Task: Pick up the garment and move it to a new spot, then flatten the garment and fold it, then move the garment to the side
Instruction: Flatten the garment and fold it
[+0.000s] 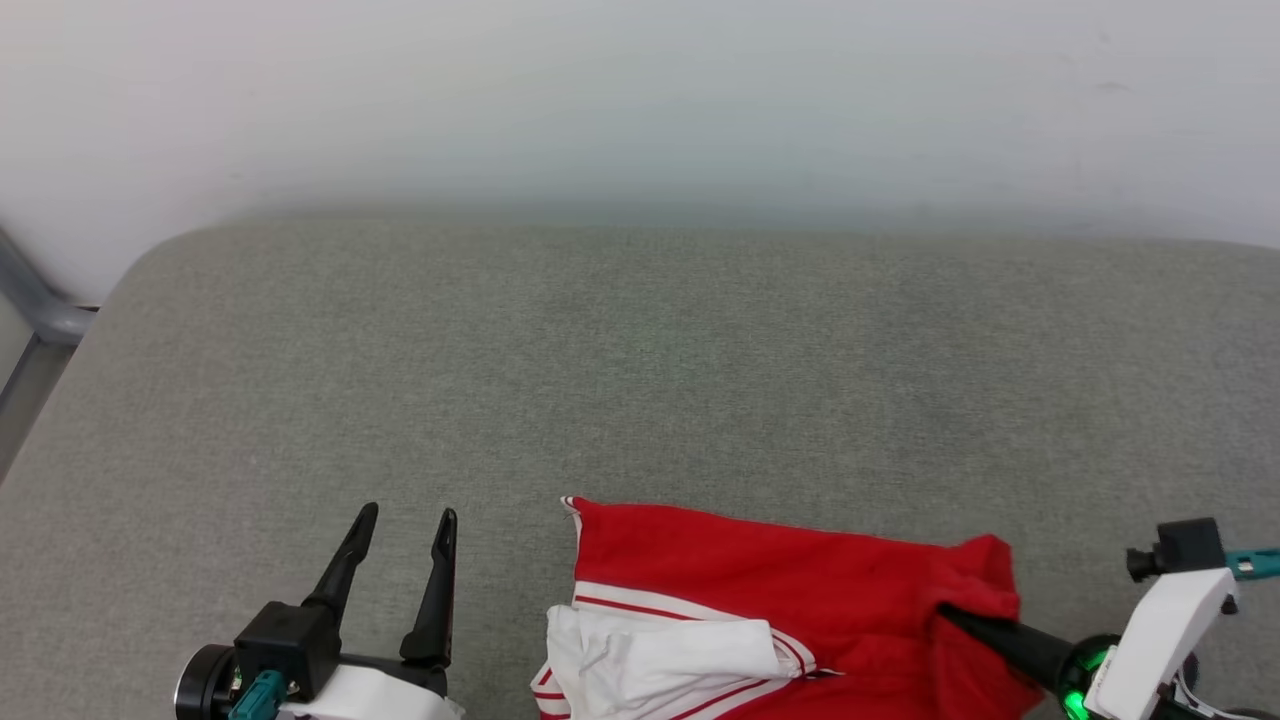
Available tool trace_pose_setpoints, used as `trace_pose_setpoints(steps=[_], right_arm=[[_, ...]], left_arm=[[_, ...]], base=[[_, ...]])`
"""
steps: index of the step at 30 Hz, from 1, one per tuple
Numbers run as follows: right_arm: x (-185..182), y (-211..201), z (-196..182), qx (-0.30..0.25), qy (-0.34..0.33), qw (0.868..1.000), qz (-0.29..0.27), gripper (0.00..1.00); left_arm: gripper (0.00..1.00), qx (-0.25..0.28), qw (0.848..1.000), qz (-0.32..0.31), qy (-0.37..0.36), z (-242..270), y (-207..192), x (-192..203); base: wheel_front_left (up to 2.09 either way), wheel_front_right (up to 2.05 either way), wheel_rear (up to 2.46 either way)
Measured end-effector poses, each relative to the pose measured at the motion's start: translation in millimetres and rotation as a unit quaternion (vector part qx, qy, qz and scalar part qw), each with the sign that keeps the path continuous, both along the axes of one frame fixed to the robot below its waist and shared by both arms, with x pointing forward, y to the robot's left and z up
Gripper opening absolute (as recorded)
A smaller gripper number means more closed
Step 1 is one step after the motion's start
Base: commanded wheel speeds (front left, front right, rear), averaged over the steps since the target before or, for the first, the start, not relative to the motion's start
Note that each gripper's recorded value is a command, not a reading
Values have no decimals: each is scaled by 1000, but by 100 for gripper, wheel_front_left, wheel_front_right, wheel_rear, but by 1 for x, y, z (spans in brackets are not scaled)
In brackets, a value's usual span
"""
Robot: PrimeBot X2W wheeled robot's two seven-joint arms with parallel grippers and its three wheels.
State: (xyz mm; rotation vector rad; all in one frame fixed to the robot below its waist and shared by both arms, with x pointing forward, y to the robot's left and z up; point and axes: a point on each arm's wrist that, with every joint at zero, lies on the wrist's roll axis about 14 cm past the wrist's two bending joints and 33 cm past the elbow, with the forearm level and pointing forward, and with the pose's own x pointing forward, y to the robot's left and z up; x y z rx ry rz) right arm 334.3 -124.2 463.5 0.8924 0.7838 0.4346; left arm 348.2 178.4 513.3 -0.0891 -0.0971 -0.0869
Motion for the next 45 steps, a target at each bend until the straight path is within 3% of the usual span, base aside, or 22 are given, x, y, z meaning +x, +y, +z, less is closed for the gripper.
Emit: trace_pose_setpoints(steps=[4,11,18,25,26,27,28,29,37,45], right_arm=[[4,32,13,80,2,996,39,0],[7,101,17,155,18,982,110,0],[10,153,8,159,29,974,160,0],[12,175,-16,141,52,973,173,0],[13,176,-20,137,53,974,172,7],[12,177,-23,133,55,974,173,38],[11,179,-25,128,57,975,175,55],[11,179,-27,125,56,975,175,100],[13,186,-9,119,11,975,186,100],[38,161,22,46,-123,980,148,100]], left_arm=[[100,0,1000,11,0,0,6,0],[100,-2,1000,23,3,-1,14,3],[100,-6,999,36,10,-6,20,13],[100,-12,999,42,19,-13,22,25],[100,-13,999,42,21,-14,21,26],[100,-13,999,41,22,-15,21,27],[100,-12,999,39,23,-16,20,28],[100,-13,999,39,24,-16,19,28],[100,-9,999,37,20,-14,18,29],[100,-9,1000,29,9,-8,13,30]], base=[[0,0,0],[0,0,0],[0,0,0],[0,0,0],[0,0,0],[0,0,0],[0,0,0],[0,0,0],[0,0,0],[0,0,0]])
